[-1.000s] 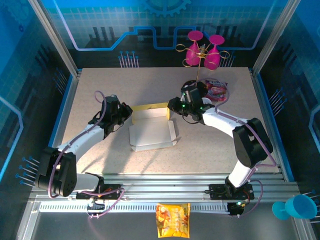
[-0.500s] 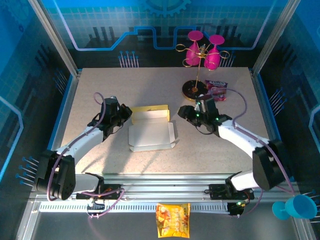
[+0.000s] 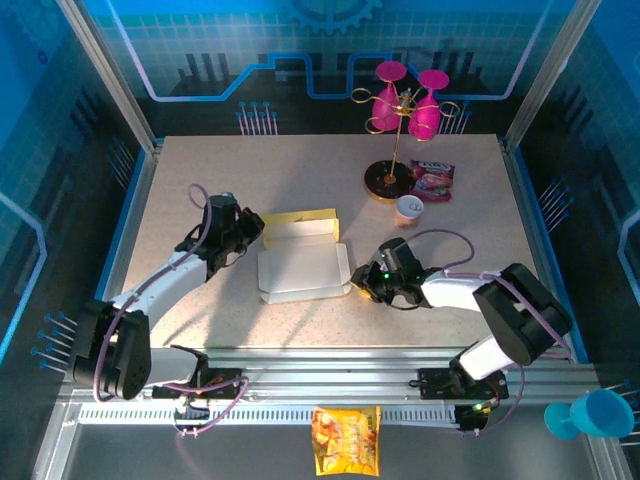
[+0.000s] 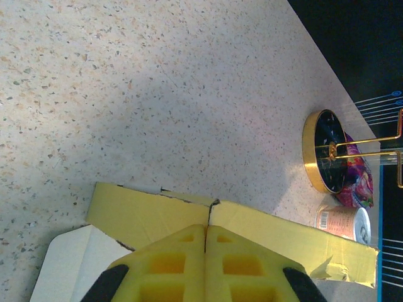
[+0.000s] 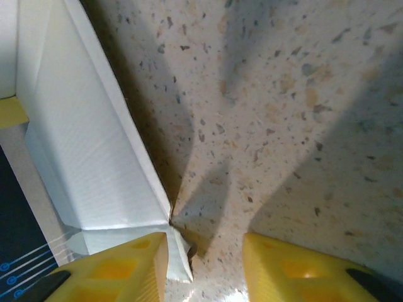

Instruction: Fold the paper box

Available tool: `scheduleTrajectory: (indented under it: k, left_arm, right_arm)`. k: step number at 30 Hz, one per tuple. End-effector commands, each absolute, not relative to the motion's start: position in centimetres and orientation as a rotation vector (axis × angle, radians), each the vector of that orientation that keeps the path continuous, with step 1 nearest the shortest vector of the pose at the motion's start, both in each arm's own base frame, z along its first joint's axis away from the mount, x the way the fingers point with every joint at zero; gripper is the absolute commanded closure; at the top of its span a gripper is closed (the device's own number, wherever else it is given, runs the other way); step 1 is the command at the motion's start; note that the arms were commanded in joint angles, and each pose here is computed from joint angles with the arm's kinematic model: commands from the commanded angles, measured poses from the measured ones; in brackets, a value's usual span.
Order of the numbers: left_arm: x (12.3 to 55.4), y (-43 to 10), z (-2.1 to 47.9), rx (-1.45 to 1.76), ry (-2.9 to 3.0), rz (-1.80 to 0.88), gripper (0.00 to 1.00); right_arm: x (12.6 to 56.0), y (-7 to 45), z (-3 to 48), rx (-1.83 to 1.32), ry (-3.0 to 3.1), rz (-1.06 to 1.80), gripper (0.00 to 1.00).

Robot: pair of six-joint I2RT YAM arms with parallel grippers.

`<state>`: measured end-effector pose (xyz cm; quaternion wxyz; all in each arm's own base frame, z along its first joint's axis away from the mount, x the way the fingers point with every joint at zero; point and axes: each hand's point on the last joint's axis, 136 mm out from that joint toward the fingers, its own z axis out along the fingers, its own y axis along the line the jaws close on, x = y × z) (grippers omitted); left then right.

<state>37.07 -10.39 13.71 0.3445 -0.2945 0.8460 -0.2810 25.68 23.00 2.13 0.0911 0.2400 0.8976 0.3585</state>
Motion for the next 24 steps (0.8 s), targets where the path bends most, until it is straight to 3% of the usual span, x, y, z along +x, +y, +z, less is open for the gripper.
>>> scheduleTrajectory:
  k: [1,14,20,24]
  left_arm:
    - [34.9,-9.9,10.1,-0.819,2.346,-0.627,1.00]
    - [35.1,-9.9,10.4,-0.804,2.348,-0.626,1.00]
    - [35.4,-10.0,11.0,-0.800,2.336,-0.640,1.00]
    - [35.5,-10.2,11.9,-0.795,2.324,-0.655,1.00]
  right_arm:
    - [25.0,25.2,1.9,0.733,2.649,1.185,0.64]
    - [23.0,26.5,1.8,0.756,2.733,1.126,0.75]
    - [23.1,26.0,1.7,0.717,2.811,0.988,0.94]
    - [23.5,24.6,1.9,0.713,2.849,0.825,1.00]
